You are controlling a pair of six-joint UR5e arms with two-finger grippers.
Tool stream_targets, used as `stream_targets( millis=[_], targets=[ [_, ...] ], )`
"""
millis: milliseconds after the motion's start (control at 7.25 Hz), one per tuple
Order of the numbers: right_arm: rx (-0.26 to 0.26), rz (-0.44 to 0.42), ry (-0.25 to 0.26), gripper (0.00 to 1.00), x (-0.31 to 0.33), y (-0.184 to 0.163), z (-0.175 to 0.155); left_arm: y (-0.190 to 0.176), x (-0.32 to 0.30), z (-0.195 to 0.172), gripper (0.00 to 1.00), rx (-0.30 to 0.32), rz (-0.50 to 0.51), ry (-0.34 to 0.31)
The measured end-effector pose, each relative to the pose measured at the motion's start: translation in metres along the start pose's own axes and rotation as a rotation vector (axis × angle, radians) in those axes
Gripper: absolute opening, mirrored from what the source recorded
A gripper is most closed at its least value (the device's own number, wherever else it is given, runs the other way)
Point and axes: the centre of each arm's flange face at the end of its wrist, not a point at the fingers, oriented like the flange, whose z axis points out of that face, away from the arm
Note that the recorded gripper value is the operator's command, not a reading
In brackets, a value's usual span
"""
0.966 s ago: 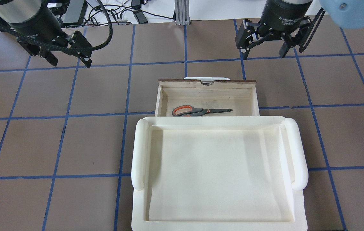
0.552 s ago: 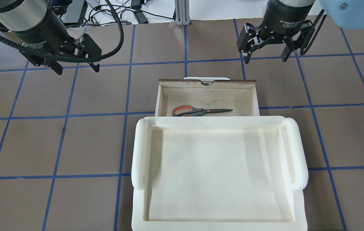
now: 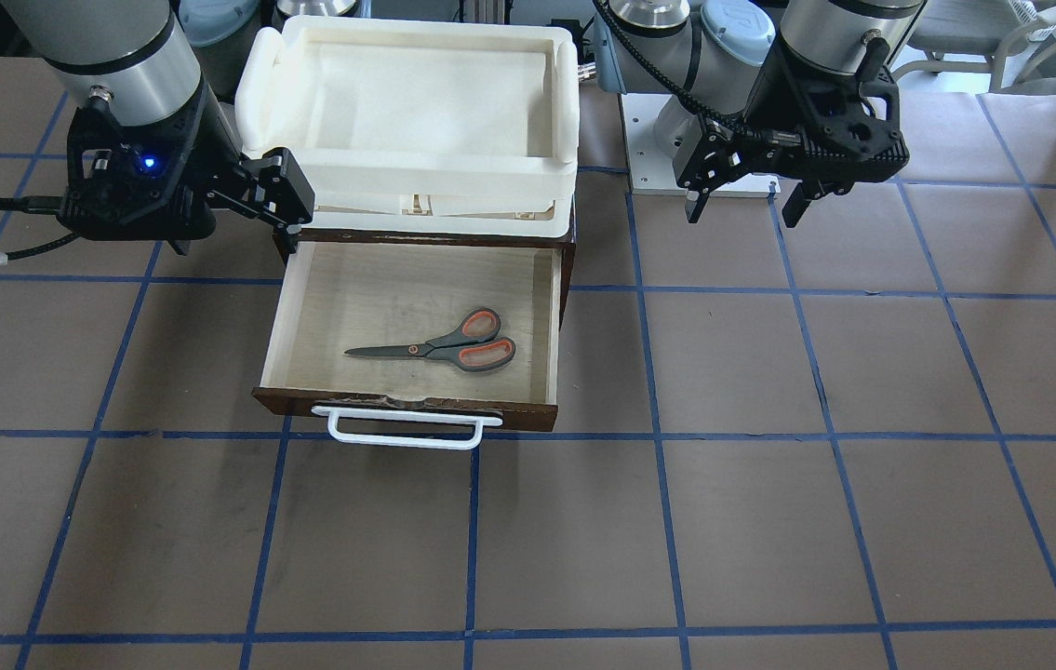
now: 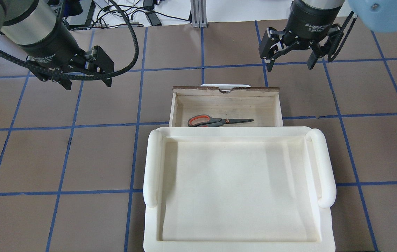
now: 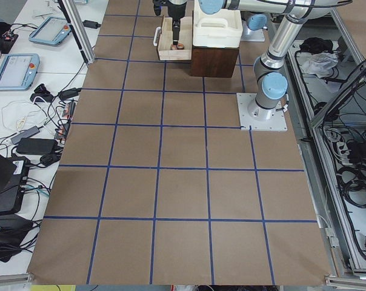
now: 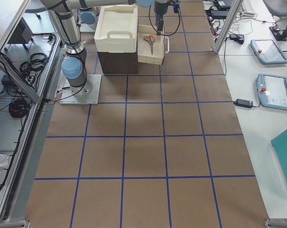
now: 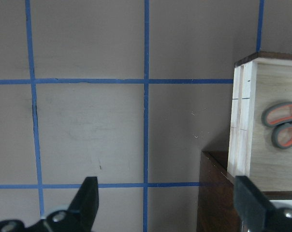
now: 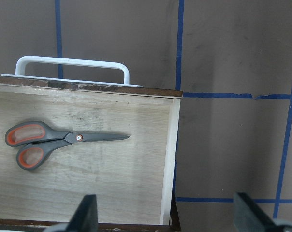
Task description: Place scissors in drawer with both arms
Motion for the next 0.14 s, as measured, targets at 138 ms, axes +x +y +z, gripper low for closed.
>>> stream_targets(
  millis=[138],
  targets=[
    [0.0, 0.0, 0.0, 1.0, 0.0, -0.0001, 0.0002, 0.0, 0.0002, 0.0, 1.0, 0.002, 0.0, 0.0]
  ],
)
